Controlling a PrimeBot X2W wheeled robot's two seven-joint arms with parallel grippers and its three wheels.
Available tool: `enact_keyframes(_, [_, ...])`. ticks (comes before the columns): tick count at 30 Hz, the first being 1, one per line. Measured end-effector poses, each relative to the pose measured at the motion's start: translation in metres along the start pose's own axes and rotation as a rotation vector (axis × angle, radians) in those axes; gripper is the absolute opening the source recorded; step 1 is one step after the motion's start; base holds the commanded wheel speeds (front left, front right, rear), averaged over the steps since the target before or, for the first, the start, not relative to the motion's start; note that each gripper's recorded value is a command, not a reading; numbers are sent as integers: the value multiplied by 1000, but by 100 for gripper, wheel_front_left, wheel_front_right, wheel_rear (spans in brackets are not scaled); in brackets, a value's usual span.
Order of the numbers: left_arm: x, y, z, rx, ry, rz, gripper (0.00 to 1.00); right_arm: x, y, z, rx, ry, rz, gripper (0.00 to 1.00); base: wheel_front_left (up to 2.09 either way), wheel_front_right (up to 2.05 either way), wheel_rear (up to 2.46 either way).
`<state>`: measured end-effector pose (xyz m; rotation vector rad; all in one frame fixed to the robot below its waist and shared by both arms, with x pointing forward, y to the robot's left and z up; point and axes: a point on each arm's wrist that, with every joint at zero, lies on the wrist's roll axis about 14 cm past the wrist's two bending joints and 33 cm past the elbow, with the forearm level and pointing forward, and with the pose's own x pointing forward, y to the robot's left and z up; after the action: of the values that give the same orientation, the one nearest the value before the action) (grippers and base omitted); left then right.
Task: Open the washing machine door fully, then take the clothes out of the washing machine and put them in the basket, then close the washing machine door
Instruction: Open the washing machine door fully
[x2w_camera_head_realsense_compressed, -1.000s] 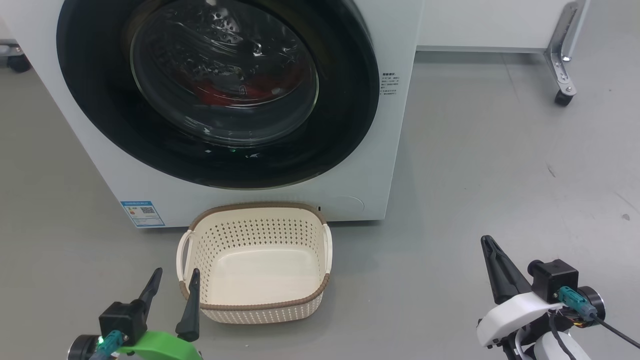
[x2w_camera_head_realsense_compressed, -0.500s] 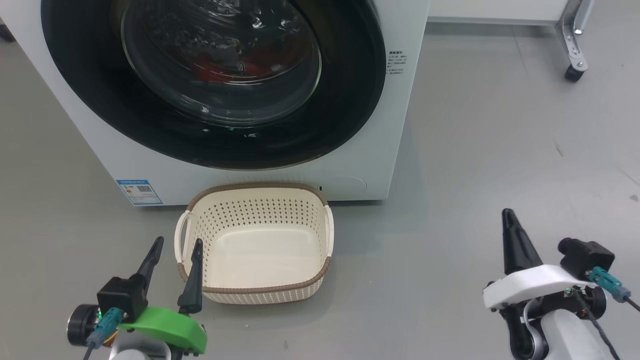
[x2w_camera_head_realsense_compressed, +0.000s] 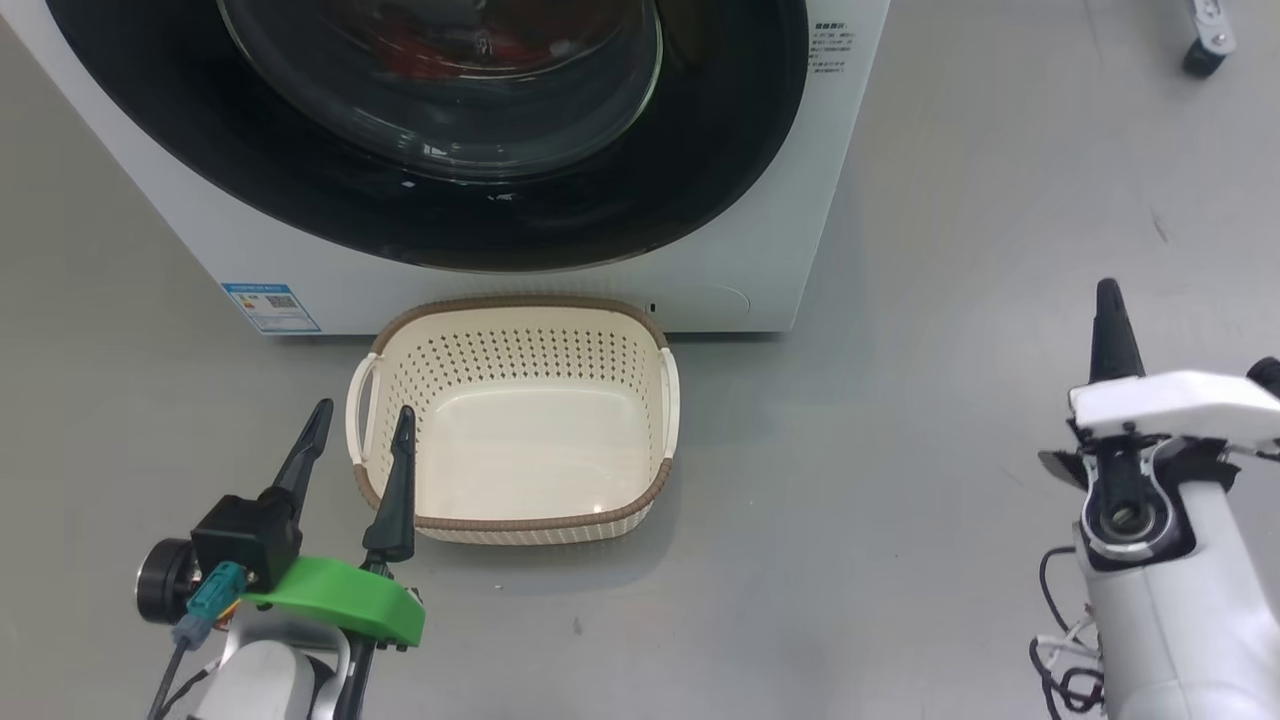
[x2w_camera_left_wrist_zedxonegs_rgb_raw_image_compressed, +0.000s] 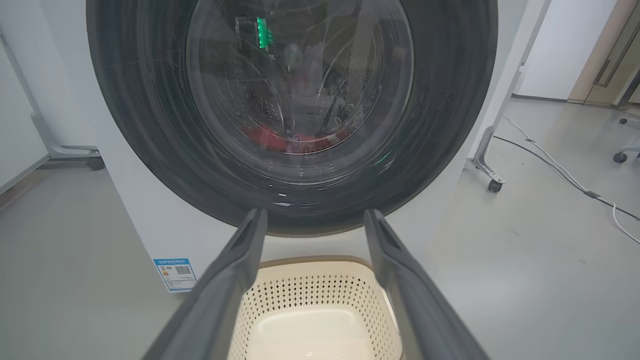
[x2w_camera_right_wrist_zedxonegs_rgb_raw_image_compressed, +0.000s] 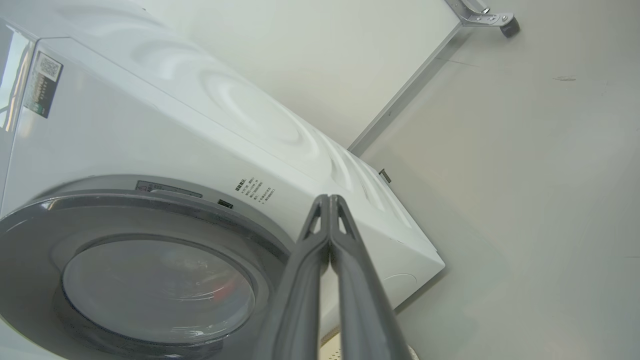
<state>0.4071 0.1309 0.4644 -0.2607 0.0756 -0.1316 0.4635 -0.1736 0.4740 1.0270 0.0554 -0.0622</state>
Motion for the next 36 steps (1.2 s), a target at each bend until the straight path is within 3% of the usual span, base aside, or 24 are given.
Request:
enact_keyframes(6, [11, 2, -1, 1, -3, 2, 100, 36, 16, 4, 189, 27, 34, 0, 0, 0, 0])
enact_keyframes(13, [26, 6, -4, 3, -6, 5, 100, 75, 41, -5, 323, 108, 101, 0, 0, 0, 0])
enact_keyframes(22, [48, 4, -8, 0, -8, -19, 100, 118, 69, -21, 373, 215, 175, 0, 0, 0, 0])
enact_keyframes(36, [65, 10, -23, 12, 13, -15, 100, 170, 96, -61, 339, 430, 241, 0, 0, 0, 0])
